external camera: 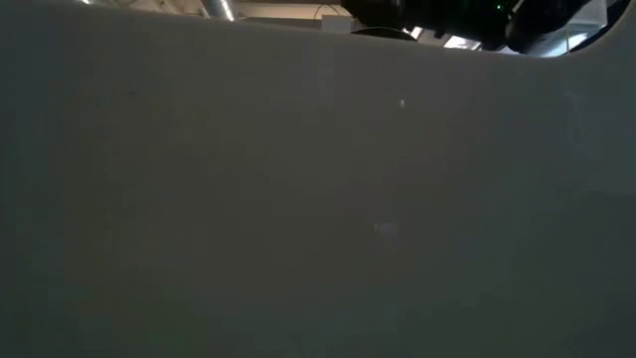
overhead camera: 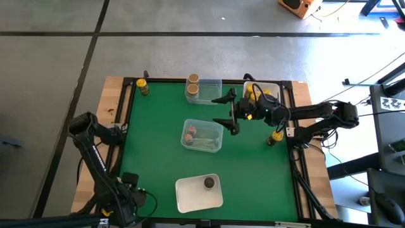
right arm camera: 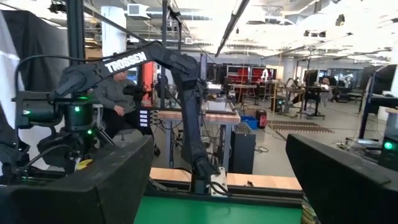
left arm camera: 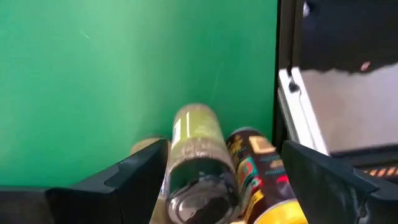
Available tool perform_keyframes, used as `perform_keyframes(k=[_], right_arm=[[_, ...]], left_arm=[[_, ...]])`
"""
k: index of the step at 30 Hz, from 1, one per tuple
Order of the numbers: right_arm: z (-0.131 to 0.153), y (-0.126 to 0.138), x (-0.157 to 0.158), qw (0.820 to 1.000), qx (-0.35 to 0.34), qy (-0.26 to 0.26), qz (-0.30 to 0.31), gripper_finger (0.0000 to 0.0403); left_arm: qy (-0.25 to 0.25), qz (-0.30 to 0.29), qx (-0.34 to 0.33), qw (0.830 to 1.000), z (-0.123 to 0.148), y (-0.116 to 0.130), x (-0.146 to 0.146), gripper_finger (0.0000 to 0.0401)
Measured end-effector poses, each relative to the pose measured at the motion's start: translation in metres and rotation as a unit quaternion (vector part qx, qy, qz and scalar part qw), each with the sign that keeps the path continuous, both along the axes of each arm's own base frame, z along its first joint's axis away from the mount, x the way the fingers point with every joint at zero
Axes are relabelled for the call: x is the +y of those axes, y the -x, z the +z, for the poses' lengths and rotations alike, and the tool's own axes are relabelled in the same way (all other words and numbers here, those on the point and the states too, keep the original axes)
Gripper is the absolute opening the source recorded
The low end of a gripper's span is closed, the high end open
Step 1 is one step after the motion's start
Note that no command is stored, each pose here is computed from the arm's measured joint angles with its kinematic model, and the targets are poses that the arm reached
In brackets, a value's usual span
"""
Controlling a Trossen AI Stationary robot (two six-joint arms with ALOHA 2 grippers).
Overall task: Sort spices by type
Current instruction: Put the black seasoning bottle into the bottom white bin
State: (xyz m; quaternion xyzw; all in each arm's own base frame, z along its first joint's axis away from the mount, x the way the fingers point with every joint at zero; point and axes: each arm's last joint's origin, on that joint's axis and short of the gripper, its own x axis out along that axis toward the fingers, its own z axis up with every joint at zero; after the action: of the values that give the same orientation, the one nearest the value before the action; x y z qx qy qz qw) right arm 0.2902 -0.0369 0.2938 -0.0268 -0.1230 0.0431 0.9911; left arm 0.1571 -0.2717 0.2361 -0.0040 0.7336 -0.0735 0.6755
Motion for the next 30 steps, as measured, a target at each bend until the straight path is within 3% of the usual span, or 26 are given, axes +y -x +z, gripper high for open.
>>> perform_keyframes(k=[3,18,30], right_arm=[[0.0,0.0,0.0,1.0,0.001,-0.001,-0.005,0.0364],[-0.001,0.0,0.0,1.0,0.005,-0.002,-0.005,0.0364],[-0.001,0.0,0.0,1.0,0.007,-0.002,-0.006,0.0364]], left_arm=[[-0.024,-0.017,0.017,0.999,-0.006,0.007,-0.002,0.031],[-0.051,-0.137,0.04,0.988,-0.019,0.016,-0.008,0.0306],[-0.06,-0.118,0.054,0.99,-0.025,0.018,-0.004,0.0205]])
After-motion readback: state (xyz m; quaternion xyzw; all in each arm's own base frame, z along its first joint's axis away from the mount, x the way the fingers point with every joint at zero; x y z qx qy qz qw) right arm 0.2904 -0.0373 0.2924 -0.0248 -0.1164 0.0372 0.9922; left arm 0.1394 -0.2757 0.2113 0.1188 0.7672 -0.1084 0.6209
